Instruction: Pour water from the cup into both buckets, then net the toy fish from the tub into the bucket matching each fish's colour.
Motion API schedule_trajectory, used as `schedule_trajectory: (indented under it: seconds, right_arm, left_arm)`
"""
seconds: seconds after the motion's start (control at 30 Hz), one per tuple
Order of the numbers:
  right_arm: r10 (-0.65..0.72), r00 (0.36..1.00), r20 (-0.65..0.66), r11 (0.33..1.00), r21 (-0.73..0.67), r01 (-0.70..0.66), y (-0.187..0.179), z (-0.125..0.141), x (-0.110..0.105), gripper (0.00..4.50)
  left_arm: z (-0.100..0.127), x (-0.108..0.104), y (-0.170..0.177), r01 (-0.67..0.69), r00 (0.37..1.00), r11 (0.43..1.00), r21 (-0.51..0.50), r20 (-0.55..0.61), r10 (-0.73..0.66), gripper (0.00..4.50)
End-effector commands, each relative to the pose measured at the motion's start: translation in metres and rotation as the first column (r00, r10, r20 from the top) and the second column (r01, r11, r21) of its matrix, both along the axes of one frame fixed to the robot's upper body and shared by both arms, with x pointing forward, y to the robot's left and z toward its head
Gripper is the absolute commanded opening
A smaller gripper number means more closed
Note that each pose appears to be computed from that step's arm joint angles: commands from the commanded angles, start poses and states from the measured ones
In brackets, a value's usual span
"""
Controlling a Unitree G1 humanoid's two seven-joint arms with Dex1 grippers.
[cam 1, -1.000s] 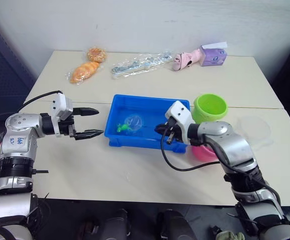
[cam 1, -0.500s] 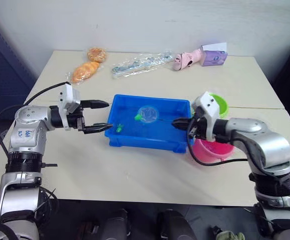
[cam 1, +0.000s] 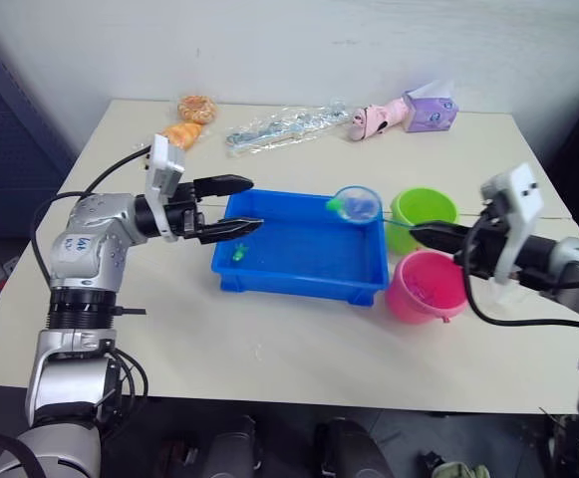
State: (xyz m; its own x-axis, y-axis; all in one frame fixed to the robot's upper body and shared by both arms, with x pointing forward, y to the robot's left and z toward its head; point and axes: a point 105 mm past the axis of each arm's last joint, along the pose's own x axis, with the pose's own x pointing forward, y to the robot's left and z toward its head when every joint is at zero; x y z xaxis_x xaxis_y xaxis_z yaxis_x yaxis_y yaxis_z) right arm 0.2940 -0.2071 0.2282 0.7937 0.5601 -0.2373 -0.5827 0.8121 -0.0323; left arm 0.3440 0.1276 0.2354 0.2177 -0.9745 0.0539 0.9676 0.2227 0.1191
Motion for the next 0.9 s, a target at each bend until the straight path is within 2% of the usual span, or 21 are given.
schedule_trajectory:
  seconds: [0.03, 0.3, 0.57, 0.67, 0.9]
  right_arm:
    - [-0.084, 0.995, 0.059, 0.996, -0.013, 0.085, -0.022, 0.015, -0.006, 0.00]
    - [-0.270, 0.955, 0.119, 0.961, -0.033, 0.276, -0.060, 0.021, 0.000, 0.00]
    - [-0.411, 0.897, 0.163, 0.882, -0.179, 0.436, -0.086, 0.004, 0.012, 0.00]
    - [-0.403, 0.896, 0.185, 0.889, -0.152, 0.431, -0.083, 0.007, 0.013, 0.00]
    - [-0.275, 0.937, 0.213, 0.943, -0.130, 0.306, -0.058, 0.013, 0.006, 0.00]
  left_arm:
    - [0.010, -0.008, -0.014, 0.049, 0.998, 0.999, -0.019, 0.040, -0.048, 4.45]
    - [0.002, -0.008, -0.024, 0.066, 0.998, 0.998, -0.026, 0.023, -0.065, 4.45]
    - [0.000, -0.009, -0.029, 0.072, 0.997, 0.997, -0.033, 0.020, -0.071, 4.45]
    - [0.000, -0.010, -0.026, 0.066, 0.998, 0.997, -0.040, 0.020, -0.066, 4.45]
    - [-0.008, -0.008, -0.003, 0.017, 0.999, 1.000, -0.020, 0.043, -0.016, 4.45]
